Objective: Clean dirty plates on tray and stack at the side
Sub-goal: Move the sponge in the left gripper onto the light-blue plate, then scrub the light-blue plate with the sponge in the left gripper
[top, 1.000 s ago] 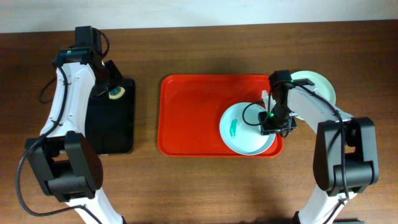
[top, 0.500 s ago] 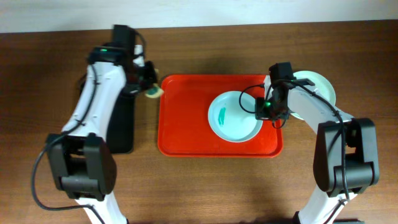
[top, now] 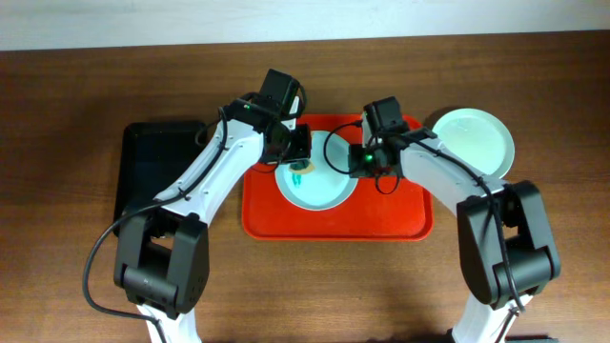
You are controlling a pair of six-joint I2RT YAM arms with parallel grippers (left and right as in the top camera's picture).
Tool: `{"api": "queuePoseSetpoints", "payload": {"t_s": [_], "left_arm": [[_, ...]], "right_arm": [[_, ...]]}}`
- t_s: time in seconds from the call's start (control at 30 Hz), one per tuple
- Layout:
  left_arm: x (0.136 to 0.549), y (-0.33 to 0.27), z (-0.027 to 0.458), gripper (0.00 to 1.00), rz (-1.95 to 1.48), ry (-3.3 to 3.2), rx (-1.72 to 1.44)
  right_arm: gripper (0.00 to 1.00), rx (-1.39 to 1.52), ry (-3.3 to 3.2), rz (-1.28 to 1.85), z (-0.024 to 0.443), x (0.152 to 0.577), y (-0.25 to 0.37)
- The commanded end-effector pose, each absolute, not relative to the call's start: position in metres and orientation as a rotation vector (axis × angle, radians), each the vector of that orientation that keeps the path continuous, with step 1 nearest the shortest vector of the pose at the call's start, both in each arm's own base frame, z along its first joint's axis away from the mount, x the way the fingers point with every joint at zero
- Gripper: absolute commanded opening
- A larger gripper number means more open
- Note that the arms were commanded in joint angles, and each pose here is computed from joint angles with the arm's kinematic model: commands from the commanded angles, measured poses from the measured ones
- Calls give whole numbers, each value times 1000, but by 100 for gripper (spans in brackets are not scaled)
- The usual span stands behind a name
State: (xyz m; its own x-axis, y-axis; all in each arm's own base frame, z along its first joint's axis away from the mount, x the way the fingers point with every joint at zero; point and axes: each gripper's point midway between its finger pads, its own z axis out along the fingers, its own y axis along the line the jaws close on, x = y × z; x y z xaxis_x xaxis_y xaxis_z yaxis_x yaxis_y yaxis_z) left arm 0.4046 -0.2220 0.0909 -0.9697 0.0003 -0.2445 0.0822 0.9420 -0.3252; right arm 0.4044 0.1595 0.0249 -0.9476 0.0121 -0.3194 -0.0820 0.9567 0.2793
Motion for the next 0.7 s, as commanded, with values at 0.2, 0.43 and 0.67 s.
{"api": "queuePoseSetpoints", "payload": {"t_s": [0.2, 0.43, 0.67], "left_arm": [[399, -216, 66, 0, -500, 2883, -47], [403, -205, 57, 0, -409, 2868, -63], [410, -213, 42, 0, -435, 2862, -53]], "right_arm": [[4, 3, 2818, 474, -3, 402, 181], [5, 7, 2857, 470, -20, 398, 180], [7, 3, 2844, 485, -18, 400, 182]]}}
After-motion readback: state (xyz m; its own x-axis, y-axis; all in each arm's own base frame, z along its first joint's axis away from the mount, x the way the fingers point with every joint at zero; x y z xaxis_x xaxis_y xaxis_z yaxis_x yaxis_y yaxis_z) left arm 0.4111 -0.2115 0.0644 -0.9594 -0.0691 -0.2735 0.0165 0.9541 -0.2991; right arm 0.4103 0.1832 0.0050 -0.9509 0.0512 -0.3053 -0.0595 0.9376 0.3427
